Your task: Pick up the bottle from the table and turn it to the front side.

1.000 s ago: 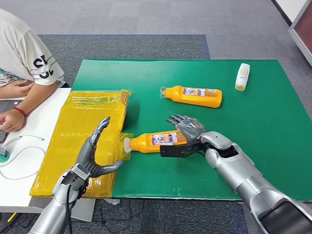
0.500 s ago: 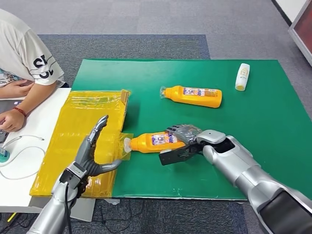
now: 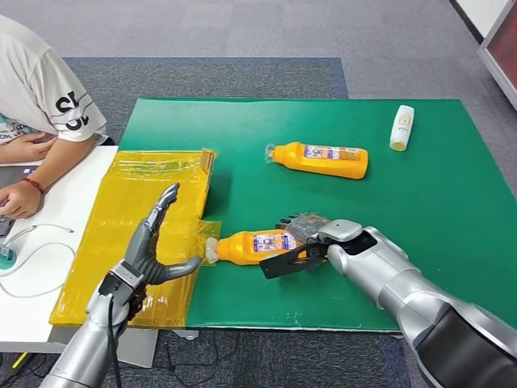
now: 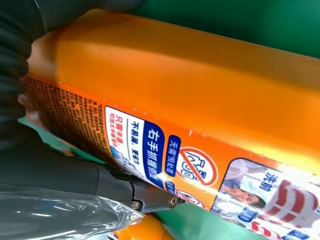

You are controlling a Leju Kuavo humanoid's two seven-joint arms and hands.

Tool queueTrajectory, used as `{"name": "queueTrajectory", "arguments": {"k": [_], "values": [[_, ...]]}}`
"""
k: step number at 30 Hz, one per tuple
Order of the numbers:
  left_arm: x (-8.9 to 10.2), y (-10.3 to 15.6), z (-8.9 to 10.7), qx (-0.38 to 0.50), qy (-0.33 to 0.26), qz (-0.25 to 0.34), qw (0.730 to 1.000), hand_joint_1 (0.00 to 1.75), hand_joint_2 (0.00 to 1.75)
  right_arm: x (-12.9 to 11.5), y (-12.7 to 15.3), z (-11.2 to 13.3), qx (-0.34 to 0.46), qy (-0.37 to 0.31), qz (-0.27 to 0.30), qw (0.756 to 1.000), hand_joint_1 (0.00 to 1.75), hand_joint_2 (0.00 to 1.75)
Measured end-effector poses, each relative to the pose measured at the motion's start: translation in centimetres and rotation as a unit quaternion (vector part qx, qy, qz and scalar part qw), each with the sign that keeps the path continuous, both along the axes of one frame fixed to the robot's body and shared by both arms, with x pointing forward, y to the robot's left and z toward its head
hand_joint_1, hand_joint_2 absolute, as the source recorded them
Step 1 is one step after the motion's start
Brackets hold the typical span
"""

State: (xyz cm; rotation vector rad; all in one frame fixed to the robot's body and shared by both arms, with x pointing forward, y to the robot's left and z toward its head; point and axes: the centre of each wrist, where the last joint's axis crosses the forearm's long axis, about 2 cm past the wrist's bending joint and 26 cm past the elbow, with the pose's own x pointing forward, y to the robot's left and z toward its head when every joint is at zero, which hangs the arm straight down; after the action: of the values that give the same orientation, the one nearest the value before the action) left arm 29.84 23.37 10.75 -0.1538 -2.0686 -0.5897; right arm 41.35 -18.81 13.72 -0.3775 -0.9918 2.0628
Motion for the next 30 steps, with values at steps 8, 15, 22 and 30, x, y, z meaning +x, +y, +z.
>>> {"name": "queueTrajectory", "arguments": {"k": [8,15,22,30], "values": [[0.1,-0.1,0.0,-0.001,0.000,-0.001,1.000,0.00,1.75,0.0,-0.2,-0.2,0.017,0.004,-0.012,1.000,1.07,1.75],[0.1,-0.1,0.0,-0.001,0.000,-0.001,1.000,0.00,1.75,0.1,-0.2,-0.1,0.034,-0.003,-0.017,0.999,1.75,1.75],[0.0,-0.1,-0.2,-0.001,0.003,0.000,1.000,0.00,1.75,0.0,-1.0,-0.5,0.069,-0.010,-0.031,0.997,1.75,1.75],[-0.1,-0.1,-0.5,0.000,0.008,0.000,1.000,0.00,1.75,-0.1,-1.8,-0.8,0.094,-0.010,-0.041,0.995,1.75,1.75]]}}
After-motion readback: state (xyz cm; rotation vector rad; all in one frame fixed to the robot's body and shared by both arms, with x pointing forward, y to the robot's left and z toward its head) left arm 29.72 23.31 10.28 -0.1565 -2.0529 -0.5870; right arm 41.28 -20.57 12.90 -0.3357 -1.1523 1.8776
